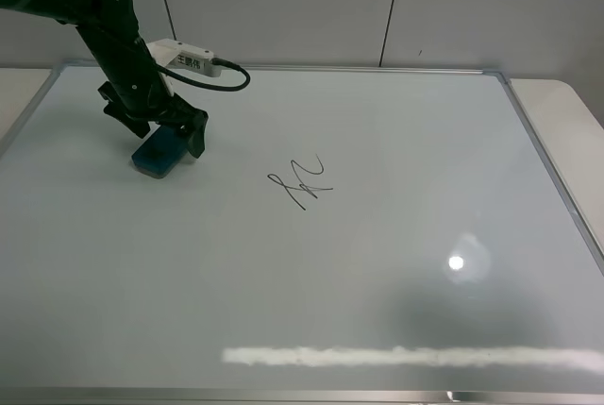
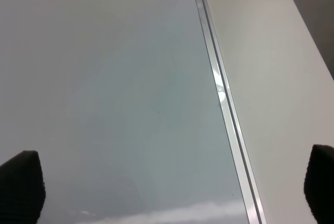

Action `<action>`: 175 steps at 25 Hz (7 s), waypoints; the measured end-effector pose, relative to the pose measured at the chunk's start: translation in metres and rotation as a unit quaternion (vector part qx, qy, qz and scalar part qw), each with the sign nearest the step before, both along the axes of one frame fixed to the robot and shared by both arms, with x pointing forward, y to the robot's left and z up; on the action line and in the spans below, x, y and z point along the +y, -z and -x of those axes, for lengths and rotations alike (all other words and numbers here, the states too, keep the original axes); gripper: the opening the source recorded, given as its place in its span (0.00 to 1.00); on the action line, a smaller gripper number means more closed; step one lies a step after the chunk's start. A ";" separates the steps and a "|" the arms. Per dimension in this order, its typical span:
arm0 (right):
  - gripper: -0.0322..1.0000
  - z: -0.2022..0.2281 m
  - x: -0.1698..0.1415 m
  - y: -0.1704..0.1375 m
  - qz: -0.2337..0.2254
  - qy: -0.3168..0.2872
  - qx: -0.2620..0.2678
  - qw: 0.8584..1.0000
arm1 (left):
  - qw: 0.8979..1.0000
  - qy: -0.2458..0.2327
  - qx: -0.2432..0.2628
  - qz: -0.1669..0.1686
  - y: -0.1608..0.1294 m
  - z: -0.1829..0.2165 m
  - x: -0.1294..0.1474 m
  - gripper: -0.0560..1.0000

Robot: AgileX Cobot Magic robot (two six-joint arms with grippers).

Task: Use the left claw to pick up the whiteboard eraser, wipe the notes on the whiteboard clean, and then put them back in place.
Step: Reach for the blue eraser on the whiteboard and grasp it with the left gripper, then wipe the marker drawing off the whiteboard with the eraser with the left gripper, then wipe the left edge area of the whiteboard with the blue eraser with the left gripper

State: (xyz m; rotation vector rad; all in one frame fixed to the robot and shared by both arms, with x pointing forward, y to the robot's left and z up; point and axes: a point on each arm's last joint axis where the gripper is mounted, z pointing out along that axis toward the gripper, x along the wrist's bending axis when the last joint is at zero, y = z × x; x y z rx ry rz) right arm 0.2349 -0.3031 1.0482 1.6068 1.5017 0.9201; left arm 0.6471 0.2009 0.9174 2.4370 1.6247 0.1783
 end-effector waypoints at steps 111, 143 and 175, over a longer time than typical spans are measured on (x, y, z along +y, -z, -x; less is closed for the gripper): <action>0.99 0.000 -0.002 0.000 0.012 0.008 0.000 1.000 | 0.978 0.198 0.071 0.008 0.030 0.088 -0.246 0.57; 0.99 0.000 -0.002 0.000 0.012 0.008 0.000 1.000 | 0.993 0.089 0.037 -0.071 0.032 -0.023 -0.164 0.57; 0.99 0.000 -0.002 0.000 0.012 0.008 0.000 1.000 | 0.983 0.180 0.014 -0.037 -0.042 0.046 -0.234 0.57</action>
